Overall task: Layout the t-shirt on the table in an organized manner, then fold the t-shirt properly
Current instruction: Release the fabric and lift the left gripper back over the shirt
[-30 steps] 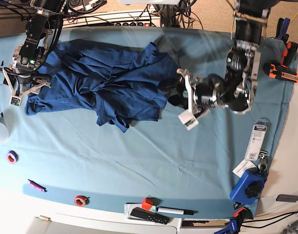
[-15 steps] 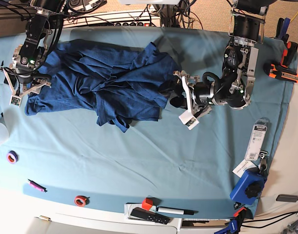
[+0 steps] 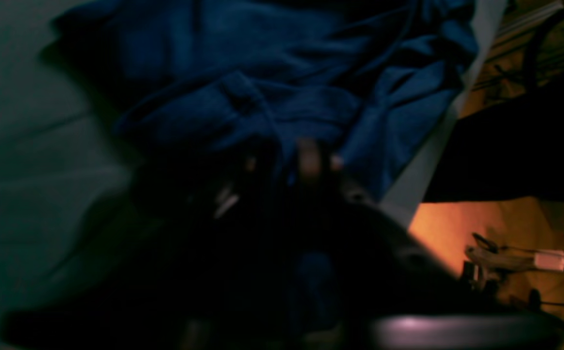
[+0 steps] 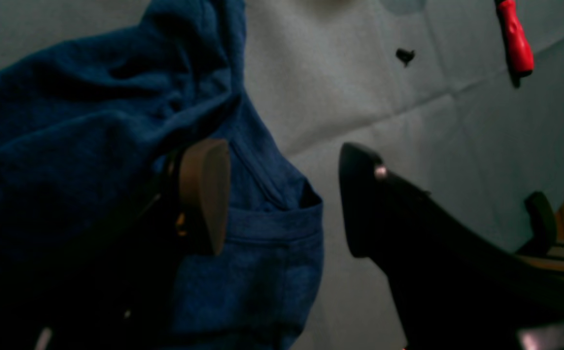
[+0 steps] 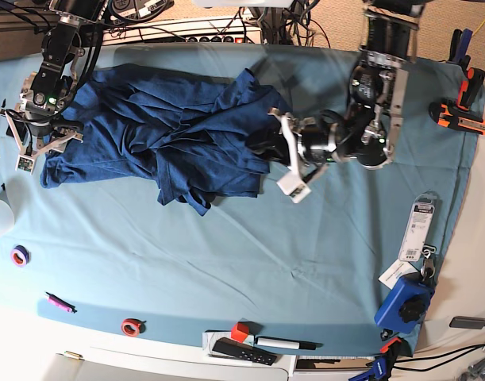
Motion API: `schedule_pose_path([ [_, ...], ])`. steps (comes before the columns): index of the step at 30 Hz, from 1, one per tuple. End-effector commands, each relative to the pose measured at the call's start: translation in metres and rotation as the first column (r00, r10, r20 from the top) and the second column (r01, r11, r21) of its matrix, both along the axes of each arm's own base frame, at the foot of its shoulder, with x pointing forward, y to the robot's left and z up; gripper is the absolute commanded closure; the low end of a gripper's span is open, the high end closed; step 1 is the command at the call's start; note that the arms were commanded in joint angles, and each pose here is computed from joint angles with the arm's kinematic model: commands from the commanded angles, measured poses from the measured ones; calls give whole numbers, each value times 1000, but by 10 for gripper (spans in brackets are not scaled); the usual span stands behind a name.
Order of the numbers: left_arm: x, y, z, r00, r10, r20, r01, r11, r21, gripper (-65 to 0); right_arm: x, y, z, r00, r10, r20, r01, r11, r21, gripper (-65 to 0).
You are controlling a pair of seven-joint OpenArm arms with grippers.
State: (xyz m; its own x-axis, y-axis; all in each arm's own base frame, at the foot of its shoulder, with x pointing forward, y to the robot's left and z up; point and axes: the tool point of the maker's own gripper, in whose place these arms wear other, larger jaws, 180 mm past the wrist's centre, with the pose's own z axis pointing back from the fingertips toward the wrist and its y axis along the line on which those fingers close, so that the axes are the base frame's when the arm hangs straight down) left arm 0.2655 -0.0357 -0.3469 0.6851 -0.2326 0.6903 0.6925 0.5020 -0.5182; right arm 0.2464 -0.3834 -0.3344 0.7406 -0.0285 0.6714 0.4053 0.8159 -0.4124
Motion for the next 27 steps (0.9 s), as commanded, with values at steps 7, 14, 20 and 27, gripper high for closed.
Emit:
schedule_pose_path([
  [7, 2, -24, 39, 997, -36, 73, 49, 982, -183, 0, 5, -6, 13, 999, 3, 32, -2, 999, -34, -351],
  [14, -13, -36, 58, 987, -116, 107, 142, 948, -284, 0, 5, -6, 13, 999, 3, 32, -2, 999, -35, -351],
  [20, -46, -67, 54, 959, -261, 106, 281, 919, -278, 0, 6, -6, 13, 999, 3, 33, -2, 999, -35, -351],
  [27, -93, -112, 47, 890, -431, 151, 456, 860, -231, 0, 5, -6, 13, 999, 3, 32, -2, 999, -34, -351],
])
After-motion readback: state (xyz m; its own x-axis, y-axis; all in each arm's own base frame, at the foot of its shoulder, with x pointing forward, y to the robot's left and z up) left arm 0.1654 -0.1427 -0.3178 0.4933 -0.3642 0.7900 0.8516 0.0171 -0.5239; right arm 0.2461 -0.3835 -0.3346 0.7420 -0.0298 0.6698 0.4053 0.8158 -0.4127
